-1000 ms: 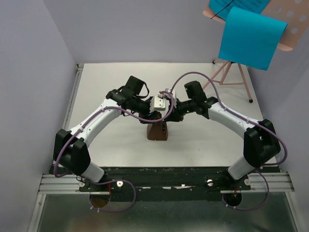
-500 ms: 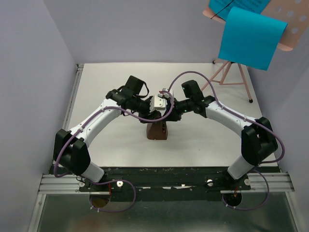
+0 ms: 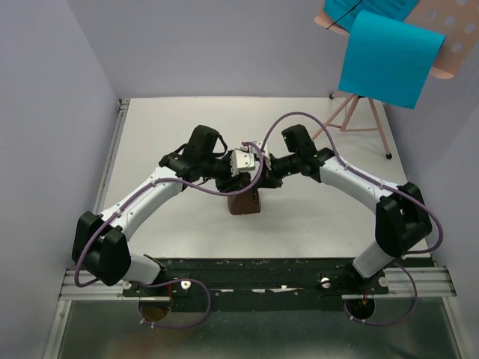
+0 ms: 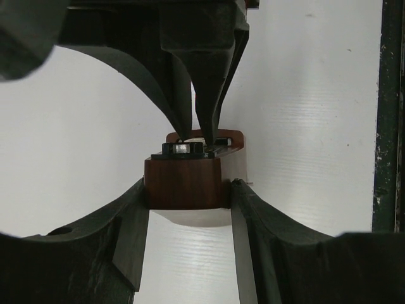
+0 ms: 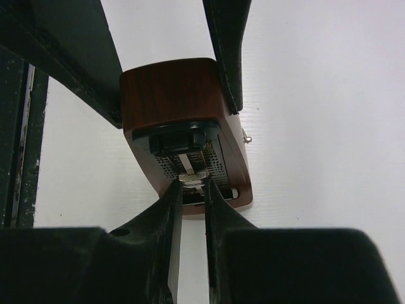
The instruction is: Pack up the instrument practice props
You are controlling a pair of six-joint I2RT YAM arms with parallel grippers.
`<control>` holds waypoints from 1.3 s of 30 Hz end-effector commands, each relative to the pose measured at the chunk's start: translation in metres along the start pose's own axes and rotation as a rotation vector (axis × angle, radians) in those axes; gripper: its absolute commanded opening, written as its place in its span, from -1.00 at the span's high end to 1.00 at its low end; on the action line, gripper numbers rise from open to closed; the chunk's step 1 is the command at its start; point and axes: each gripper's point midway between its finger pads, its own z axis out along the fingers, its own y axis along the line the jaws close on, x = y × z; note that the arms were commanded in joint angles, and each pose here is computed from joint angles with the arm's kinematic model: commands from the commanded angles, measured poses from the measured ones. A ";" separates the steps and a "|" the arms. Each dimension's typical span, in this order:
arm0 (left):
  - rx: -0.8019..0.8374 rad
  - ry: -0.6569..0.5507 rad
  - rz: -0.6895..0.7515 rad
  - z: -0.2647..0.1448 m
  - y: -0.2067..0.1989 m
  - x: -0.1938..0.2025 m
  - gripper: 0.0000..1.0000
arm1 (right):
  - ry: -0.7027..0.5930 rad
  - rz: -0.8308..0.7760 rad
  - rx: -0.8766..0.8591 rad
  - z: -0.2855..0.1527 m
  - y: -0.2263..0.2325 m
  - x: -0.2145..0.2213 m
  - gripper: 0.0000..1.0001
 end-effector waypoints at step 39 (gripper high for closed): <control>-0.370 -0.019 0.071 -0.072 0.029 -0.013 -0.98 | 0.561 0.479 0.749 -0.156 -0.136 0.153 -0.86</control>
